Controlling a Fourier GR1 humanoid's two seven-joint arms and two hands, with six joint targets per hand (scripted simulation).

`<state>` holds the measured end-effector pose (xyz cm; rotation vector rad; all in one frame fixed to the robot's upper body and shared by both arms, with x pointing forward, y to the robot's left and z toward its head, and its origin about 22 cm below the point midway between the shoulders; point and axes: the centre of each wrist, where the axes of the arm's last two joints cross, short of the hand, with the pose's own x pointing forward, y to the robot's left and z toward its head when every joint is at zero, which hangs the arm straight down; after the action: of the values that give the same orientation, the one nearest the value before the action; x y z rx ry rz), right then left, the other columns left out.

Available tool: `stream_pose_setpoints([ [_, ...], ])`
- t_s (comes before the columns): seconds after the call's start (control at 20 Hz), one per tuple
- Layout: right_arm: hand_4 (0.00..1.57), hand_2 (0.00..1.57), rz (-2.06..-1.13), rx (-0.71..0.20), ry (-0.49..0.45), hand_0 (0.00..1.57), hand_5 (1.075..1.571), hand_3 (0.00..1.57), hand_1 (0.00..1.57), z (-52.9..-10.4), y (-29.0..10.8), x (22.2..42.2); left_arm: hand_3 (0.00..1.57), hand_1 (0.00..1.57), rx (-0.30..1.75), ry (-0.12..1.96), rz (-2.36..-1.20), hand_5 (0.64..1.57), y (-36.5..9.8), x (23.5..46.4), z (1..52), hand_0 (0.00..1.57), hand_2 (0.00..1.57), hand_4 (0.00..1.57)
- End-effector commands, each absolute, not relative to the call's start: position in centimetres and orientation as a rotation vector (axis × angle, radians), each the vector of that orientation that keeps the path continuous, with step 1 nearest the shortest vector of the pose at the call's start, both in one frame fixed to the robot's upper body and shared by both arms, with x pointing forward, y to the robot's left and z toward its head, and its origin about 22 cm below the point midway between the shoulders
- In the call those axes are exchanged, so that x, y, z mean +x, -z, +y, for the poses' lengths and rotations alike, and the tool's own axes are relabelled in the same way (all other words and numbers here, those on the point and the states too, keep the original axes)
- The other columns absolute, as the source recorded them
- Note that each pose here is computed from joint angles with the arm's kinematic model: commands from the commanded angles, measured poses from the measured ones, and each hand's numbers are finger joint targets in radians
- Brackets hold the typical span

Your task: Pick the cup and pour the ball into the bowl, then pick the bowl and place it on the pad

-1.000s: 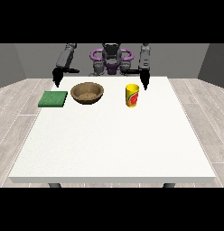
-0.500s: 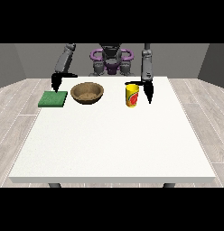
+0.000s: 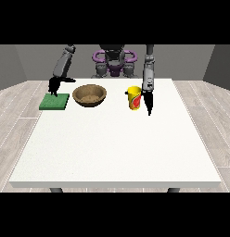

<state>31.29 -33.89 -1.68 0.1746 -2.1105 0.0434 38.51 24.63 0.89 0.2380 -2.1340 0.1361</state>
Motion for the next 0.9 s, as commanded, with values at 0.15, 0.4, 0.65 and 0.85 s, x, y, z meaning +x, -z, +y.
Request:
stream_pose_setpoints([
  [0.15, 0.0, 0.0, -2.137, 0.179, -0.096, 0.0, 1.543, 0.0, 0.0, -37.7, -0.4, 31.5, 1.57, 1.35, 0.494, -0.139, -2.174, 1.56, -0.5, 38.3, 25.8, 1.35, 1.57, 1.11],
  [0.4, 0.13, 0.28, -2.198, 0.187, -0.117, 0.0, 1.548, 0.0, 0.0, -38.0, -1.7, 31.6, 1.57, 1.36, 0.592, -0.18, -2.159, 1.528, 1.0, 36.9, 26.2, 1.36, 1.57, 1.19],
  [0.65, 0.22, 0.28, -2.047, 0.215, -0.111, 0.0, 1.554, 0.0, 0.0, -36.0, -1.4, 33.2, 1.57, 1.39, 0.767, -0.042, -2.06, 1.534, -1.2, 37.9, 25.1, 1.39, 1.57, 1.23],
  [0.85, 0.27, 0.23, -1.978, 0.219, -0.089, 0.0, 1.552, 0.17, 0.0, -33.8, 0.8, 33.8, 1.57, 1.4, 0.967, 0.172, -1.98, 1.532, -2.2, 38.2, 24.9, 1.4, 1.57, 1.25],
])
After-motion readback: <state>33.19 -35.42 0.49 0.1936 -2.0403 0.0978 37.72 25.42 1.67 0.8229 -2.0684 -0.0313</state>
